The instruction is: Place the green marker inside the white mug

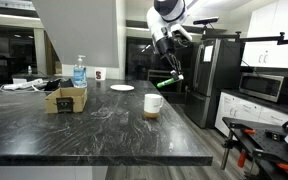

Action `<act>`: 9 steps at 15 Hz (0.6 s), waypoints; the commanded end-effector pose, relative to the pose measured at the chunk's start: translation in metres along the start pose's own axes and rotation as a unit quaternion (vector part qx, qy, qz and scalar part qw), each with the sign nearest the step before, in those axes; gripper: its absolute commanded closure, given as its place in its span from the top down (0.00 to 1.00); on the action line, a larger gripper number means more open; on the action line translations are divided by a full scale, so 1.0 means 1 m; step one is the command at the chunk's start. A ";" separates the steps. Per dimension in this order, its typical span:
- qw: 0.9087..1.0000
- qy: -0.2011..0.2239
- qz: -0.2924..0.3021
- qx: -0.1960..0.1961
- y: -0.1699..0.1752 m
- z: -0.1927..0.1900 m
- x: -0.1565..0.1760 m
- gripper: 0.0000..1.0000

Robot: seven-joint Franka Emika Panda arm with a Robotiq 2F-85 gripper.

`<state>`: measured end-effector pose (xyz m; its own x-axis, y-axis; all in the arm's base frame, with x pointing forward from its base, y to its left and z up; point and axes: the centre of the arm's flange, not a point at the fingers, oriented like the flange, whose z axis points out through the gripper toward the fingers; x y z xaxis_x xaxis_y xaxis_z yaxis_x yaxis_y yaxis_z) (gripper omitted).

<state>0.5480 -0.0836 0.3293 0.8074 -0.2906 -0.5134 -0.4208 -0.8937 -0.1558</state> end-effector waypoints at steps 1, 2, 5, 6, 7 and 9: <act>1.000 -0.008 -0.003 -0.014 0.021 -0.009 -0.018 0.05; 1.000 -0.012 -0.002 -0.019 0.029 -0.012 -0.020 0.05; 0.999 -0.023 -0.004 -0.033 0.048 -0.019 -0.023 0.05; 0.999 -0.024 -0.001 -0.039 0.054 -0.020 -0.023 0.05; 0.999 -0.025 -0.001 -0.041 0.060 -0.021 -0.022 0.05; 0.998 -0.025 -0.001 -0.049 0.071 -0.023 -0.020 0.05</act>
<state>0.5193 -0.1413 0.3441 0.7837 -0.2967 -0.5457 -0.4029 -0.9115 -0.0829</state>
